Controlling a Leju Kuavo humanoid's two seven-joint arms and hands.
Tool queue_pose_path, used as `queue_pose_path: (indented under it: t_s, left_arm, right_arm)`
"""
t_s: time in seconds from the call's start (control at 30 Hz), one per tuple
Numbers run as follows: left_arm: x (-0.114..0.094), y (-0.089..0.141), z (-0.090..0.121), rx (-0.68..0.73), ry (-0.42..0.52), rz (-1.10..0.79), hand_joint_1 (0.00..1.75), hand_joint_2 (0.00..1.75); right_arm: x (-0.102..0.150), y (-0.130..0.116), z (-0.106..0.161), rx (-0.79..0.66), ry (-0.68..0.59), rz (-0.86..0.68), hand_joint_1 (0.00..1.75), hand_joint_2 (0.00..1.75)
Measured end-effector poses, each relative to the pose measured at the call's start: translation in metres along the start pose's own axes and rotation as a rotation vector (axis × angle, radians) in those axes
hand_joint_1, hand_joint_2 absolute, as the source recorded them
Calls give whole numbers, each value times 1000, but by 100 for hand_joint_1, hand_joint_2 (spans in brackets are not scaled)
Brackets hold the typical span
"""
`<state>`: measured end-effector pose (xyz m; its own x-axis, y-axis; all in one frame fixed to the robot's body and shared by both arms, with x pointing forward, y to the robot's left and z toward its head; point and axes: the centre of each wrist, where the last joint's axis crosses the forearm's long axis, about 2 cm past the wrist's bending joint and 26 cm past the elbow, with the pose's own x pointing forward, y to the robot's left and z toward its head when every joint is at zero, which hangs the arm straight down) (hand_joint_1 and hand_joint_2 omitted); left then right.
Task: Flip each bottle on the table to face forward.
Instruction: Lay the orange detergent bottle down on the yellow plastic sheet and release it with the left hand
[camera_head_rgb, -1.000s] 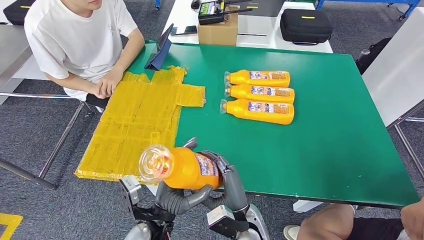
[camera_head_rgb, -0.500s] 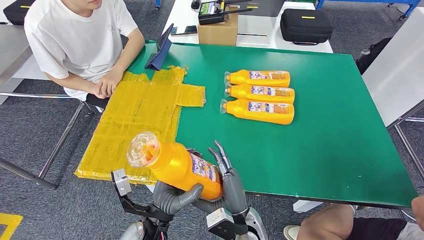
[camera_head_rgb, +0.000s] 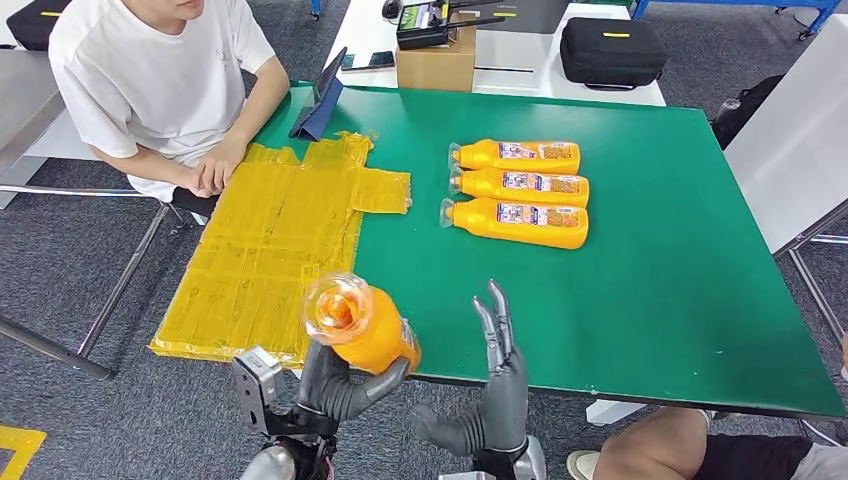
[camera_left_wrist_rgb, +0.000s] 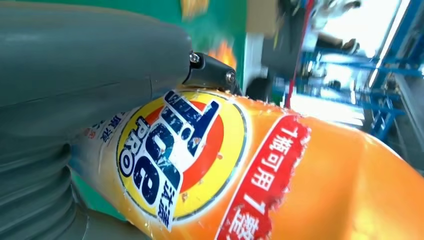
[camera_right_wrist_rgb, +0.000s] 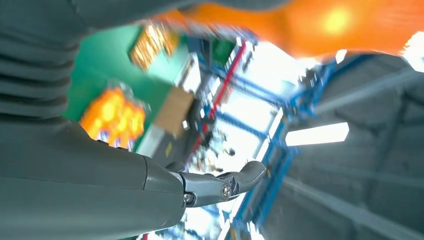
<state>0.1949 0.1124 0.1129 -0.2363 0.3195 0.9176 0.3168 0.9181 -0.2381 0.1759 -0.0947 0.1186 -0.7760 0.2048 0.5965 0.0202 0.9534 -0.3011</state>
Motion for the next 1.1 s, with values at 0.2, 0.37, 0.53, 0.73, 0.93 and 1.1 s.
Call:
queue_pose_path:
  t_s: [0.2,0.37,0.53,0.73,0.93,1.1]
  left_arm:
    - [3,12,-2,54,-49,-302,175,175]
    - [5,22,-7,68,-83,-499,175,175]
    - [5,29,-17,41,-84,-656,175,175]
    - [1,29,-27,-10,-72,-785,175,175]
    - [-5,22,-34,-55,-45,-890,175,175]
    - [-11,26,-52,-66,-50,-1125,175,175]
  right_arm:
    - [12,-16,-9,-83,-51,44,0,0]
    - [16,-30,-16,-152,-61,63,0,0]
    - [16,-39,-20,-198,-54,65,0,0]
    - [14,-43,-21,-213,-51,74,0,0]
    - [8,-49,-16,-257,14,46,0,0]
    - [0,-53,-9,-255,64,24,0,0]
